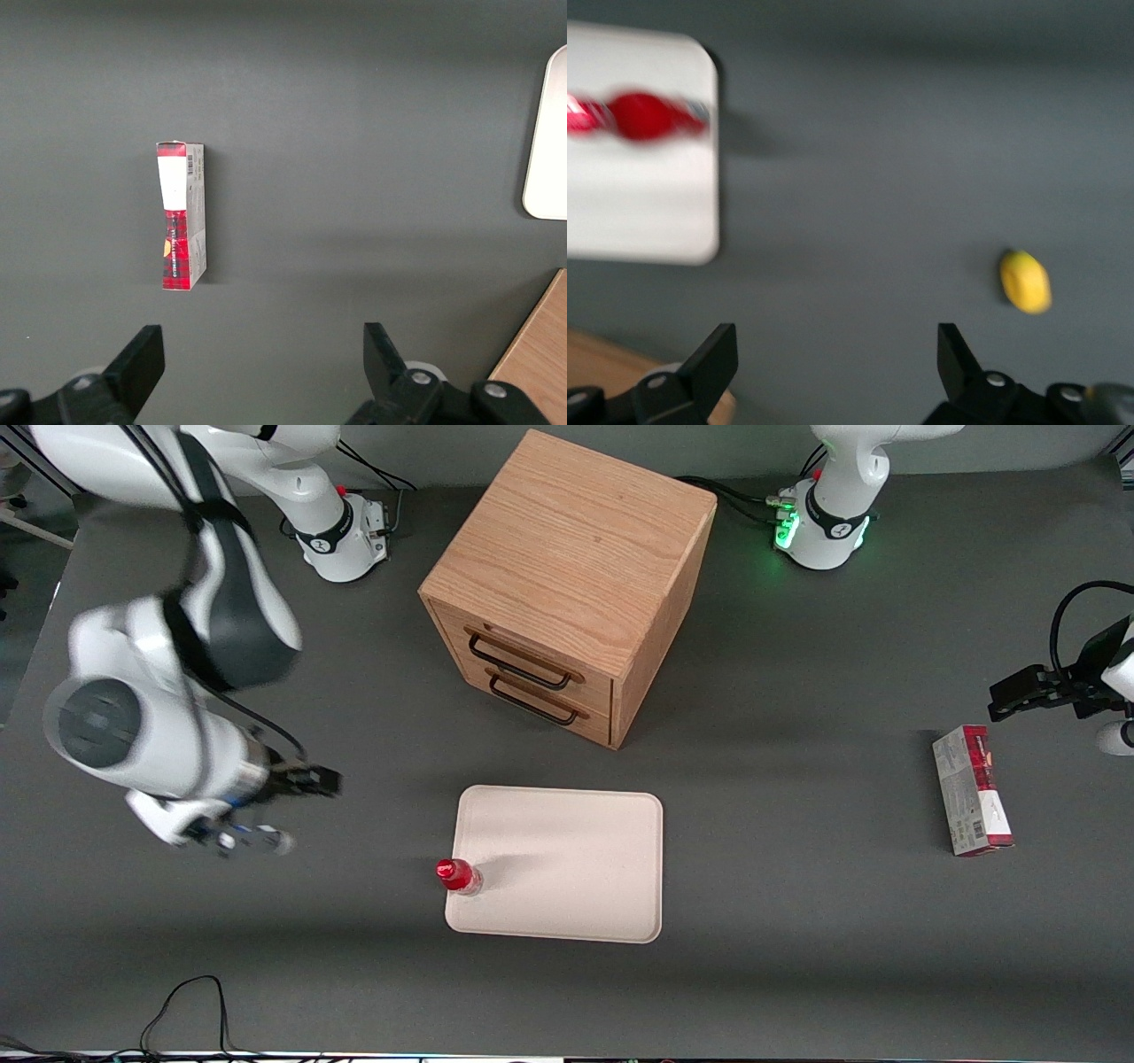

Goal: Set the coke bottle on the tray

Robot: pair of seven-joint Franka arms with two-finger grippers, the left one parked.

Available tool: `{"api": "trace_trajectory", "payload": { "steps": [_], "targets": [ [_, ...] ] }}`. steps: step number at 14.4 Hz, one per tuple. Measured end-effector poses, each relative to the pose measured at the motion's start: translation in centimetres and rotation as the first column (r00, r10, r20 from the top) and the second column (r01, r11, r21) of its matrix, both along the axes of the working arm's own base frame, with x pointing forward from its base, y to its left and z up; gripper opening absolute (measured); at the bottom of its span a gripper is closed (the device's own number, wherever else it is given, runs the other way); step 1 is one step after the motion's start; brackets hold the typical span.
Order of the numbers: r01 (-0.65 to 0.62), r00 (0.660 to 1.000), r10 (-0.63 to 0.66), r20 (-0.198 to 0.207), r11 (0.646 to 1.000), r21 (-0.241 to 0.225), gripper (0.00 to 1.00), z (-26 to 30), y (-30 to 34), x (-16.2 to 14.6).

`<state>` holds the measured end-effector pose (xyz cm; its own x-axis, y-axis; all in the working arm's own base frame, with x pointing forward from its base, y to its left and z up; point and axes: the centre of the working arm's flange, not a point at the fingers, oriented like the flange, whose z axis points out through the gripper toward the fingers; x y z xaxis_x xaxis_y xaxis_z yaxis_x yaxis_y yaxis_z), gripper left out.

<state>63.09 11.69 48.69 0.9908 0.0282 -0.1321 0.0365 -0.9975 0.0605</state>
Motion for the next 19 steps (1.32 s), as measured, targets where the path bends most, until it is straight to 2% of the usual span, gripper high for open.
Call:
{"api": "trace_trajectory", "payload": {
  "steps": [2, 5, 8, 11, 19],
  "targets": [
    [-0.005, 1.000, 0.005, -0.008, 0.999, 0.036, 1.00, 2.5, -4.2, -4.3],
    [-0.011, 1.000, 0.011, 0.002, 0.998, 0.056, 1.00, 4.9, -5.8, -10.7],
    [-0.100, 0.995, 0.099, 0.017, 0.992, 0.076, 1.00, 6.3, -6.5, -14.8],
    [-0.131, 0.991, 0.128, 0.036, 0.988, 0.087, 1.00, 7.4, -8.4, -15.2],
    [-0.123, 0.991, 0.119, 0.061, 0.990, 0.075, 1.00, 8.4, -8.8, -11.9]
  ]
}}
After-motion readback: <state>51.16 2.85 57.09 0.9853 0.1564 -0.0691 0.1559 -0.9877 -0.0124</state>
